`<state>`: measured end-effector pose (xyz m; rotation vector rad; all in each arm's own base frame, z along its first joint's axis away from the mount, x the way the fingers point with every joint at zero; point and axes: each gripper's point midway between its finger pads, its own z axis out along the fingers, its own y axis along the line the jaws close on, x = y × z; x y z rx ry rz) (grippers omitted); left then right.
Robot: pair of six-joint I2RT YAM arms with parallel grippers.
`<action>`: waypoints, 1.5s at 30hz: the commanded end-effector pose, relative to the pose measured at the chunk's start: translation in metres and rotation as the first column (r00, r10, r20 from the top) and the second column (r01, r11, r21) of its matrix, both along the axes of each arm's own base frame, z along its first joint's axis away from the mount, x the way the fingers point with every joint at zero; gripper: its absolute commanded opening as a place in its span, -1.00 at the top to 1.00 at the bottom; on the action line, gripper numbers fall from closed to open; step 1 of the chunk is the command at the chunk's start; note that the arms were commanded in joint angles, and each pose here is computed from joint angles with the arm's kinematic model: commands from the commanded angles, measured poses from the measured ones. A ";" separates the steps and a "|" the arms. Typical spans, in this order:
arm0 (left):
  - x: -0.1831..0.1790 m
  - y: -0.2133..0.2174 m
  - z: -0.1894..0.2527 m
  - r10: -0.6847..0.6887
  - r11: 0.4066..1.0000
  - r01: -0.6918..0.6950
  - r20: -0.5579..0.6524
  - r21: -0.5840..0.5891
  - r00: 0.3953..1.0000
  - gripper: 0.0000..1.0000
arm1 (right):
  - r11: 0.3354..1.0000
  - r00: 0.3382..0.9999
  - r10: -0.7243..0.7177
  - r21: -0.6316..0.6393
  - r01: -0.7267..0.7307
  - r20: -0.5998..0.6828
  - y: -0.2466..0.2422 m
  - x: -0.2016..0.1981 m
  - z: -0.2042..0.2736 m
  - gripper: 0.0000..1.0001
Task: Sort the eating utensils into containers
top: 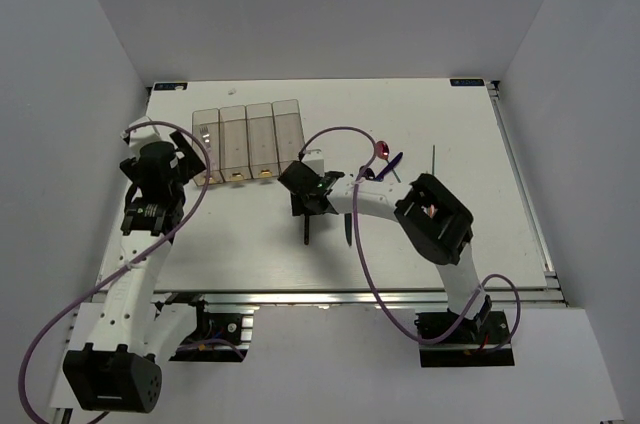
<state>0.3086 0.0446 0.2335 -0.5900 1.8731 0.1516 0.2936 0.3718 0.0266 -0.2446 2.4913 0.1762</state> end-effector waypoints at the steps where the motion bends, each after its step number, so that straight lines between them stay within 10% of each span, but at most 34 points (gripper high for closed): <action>1: 0.008 -0.001 0.019 0.002 1.000 0.000 0.095 -0.014 0.995 -0.96 | 0.995 0.998 -0.062 -0.076 0.061 0.000 -0.008 0.000 -0.008 -0.19; 7: 0.012 -0.009 0.012 -0.041 0.999 0.043 0.072 -0.027 0.997 -0.96 | 0.996 0.998 -0.050 -0.074 0.047 -0.037 -0.002 -0.020 -0.024 0.61; 13: 0.010 -0.008 0.013 -0.040 0.999 0.041 0.077 -0.020 0.996 -0.96 | 0.997 0.997 -0.076 -0.035 0.075 -0.023 -0.023 -0.038 -0.008 1.00; 20: -0.005 0.015 0.026 0.102 0.995 -0.102 0.119 -0.007 0.988 -0.96 | 0.962 0.995 0.101 0.251 -0.102 0.019 0.018 -0.070 0.069 1.00; 23: -0.020 0.036 0.034 0.229 0.973 -0.232 0.155 0.001 0.961 -0.96 | 0.792 0.951 0.263 0.527 -0.310 0.163 0.078 -0.082 0.141 1.00; 30: -0.051 0.064 0.049 0.387 0.918 -0.396 0.241 -0.010 0.890 -0.96 | 0.747 0.871 0.384 0.451 -0.489 0.308 0.181 0.004 0.179 1.00; 39: -0.048 0.066 0.043 0.385 0.918 -0.397 0.219 0.010 0.896 -0.96 | 0.482 0.861 0.196 0.718 -0.502 0.470 0.223 0.082 0.243 1.00; 45: -0.044 0.059 0.043 0.347 0.934 -0.356 0.219 0.002 0.912 -0.96 | 0.444 0.843 0.084 0.737 -0.509 0.532 0.237 0.127 0.244 1.00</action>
